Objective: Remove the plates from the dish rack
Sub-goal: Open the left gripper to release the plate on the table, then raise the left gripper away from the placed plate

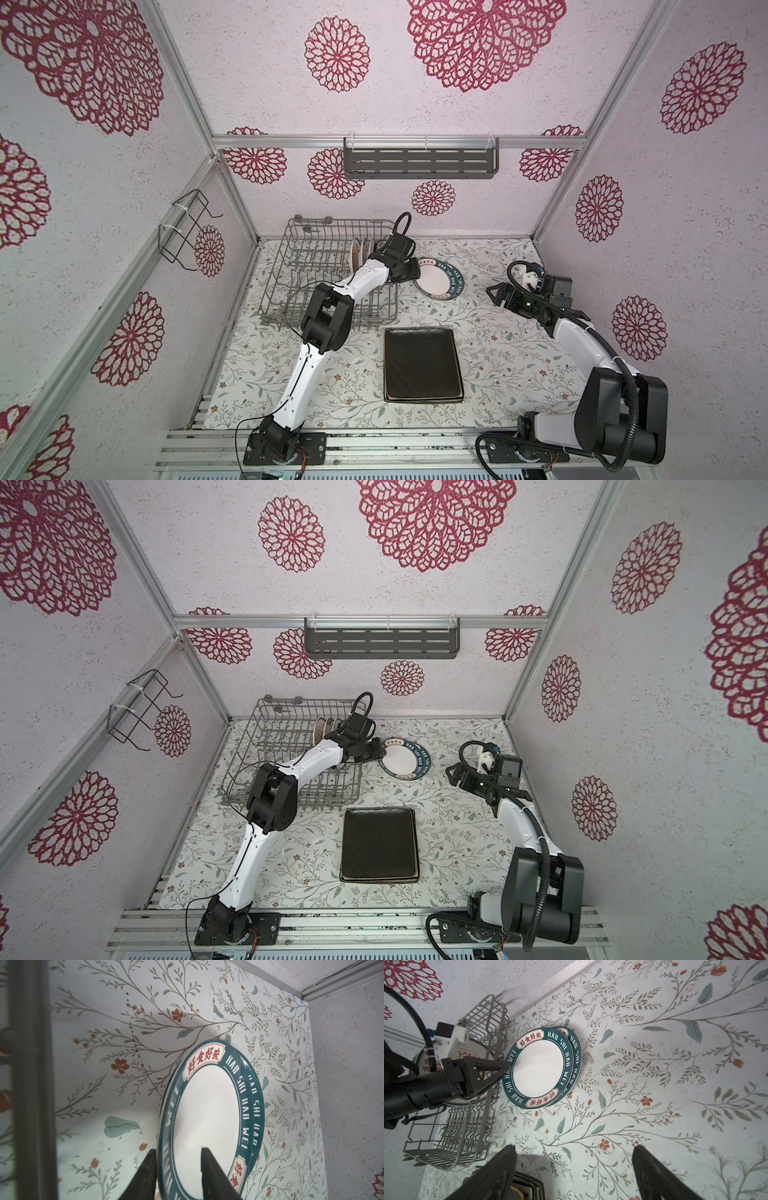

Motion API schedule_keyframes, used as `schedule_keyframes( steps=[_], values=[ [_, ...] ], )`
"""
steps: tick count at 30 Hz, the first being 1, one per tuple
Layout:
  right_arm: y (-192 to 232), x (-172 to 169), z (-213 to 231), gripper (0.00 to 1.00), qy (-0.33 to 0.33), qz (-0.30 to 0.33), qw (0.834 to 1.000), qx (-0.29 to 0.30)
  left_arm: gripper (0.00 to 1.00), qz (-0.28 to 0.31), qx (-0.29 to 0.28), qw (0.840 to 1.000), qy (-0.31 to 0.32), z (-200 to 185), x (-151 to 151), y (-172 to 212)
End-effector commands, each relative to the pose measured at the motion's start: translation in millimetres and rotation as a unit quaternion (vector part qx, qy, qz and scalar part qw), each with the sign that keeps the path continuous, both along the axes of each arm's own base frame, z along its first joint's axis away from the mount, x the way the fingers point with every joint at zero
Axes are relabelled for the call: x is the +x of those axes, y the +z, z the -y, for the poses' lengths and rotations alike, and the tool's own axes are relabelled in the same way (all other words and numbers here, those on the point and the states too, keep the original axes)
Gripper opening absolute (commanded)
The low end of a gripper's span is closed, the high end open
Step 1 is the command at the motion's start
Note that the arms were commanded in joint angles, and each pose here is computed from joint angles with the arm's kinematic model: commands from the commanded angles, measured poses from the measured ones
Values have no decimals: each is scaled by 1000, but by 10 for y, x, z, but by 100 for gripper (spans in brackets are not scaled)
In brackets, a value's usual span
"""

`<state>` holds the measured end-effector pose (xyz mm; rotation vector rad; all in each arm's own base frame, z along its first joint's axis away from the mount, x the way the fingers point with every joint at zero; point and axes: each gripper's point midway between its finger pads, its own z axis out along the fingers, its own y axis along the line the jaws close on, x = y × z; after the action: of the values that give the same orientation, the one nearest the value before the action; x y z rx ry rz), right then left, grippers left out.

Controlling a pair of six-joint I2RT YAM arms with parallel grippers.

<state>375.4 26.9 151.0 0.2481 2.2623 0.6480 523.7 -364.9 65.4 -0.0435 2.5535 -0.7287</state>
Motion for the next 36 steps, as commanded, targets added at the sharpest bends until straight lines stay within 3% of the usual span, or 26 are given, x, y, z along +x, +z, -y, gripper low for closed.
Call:
schedule_keyframes(
  steps=[1, 17, 21, 24, 27, 32, 36],
  values=[
    [153, 94, 38, 91, 3, 29, 1000, -12, 39, -3, 5, 1000, 5, 6, 26, -82],
    [123, 97, 41, 91, 3, 26, 1000, -12, 42, -1, 5, 1000, 2, 35, 17, -66],
    [128, 118, 31, 91, 7, 30, 999, -9, 43, 25, 2, 1000, -9, 34, 29, 190],
    [157, 129, 21, 91, 10, 43, 999, -13, 36, 53, -5, 998, -25, 52, 10, 485],
    [299, 113, 18, 91, 12, 69, 997, -19, 43, 86, -4, 996, -36, 29, -9, 817],
    [509, 72, -23, 93, 19, 97, 995, -23, 46, 132, 9, 991, -37, -85, -49, 1244],
    [683, -1, -263, 99, 69, 128, 988, -42, 50, 152, 22, 988, -31, -193, -98, 1432]
  ],
)
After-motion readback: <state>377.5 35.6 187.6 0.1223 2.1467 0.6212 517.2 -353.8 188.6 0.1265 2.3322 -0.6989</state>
